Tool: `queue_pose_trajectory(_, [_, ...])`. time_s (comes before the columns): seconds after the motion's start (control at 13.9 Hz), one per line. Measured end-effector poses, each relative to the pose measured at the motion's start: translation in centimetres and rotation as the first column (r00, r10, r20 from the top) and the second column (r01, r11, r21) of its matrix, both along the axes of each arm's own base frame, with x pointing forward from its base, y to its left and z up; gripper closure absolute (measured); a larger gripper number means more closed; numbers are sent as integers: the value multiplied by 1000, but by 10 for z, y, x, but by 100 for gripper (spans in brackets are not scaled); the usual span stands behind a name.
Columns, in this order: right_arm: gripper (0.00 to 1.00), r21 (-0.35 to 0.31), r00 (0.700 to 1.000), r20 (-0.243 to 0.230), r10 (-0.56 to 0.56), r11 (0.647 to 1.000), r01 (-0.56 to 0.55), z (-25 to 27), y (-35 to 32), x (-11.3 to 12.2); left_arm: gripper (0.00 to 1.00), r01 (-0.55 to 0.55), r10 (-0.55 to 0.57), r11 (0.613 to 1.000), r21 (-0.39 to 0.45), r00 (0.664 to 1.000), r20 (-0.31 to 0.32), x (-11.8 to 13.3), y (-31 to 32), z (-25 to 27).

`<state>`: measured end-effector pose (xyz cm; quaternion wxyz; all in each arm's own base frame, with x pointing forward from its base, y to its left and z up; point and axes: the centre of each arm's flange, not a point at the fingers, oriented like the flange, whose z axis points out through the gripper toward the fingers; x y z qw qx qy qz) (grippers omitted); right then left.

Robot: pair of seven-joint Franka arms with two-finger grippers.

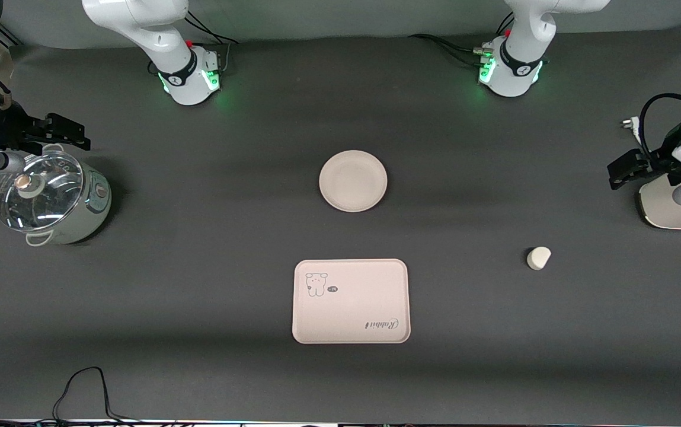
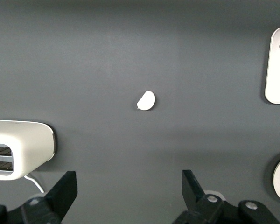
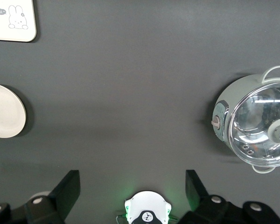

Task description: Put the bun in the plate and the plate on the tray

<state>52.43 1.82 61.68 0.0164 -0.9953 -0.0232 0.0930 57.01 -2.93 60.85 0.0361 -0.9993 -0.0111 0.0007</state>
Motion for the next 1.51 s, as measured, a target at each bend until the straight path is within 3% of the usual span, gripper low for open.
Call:
queue_pose_trajectory(1.22, [0, 0, 1000, -19, -1, 1000, 1, -10, 0, 4, 0, 19, -19, 1000, 6, 998, -68, 6, 8, -22])
queue_pose_trajectory(1.51, [0, 0, 1000, -21, -1, 1000, 1, -11, 0, 4, 0, 10, -10, 1000, 0, 995, -104, -6, 23, -30])
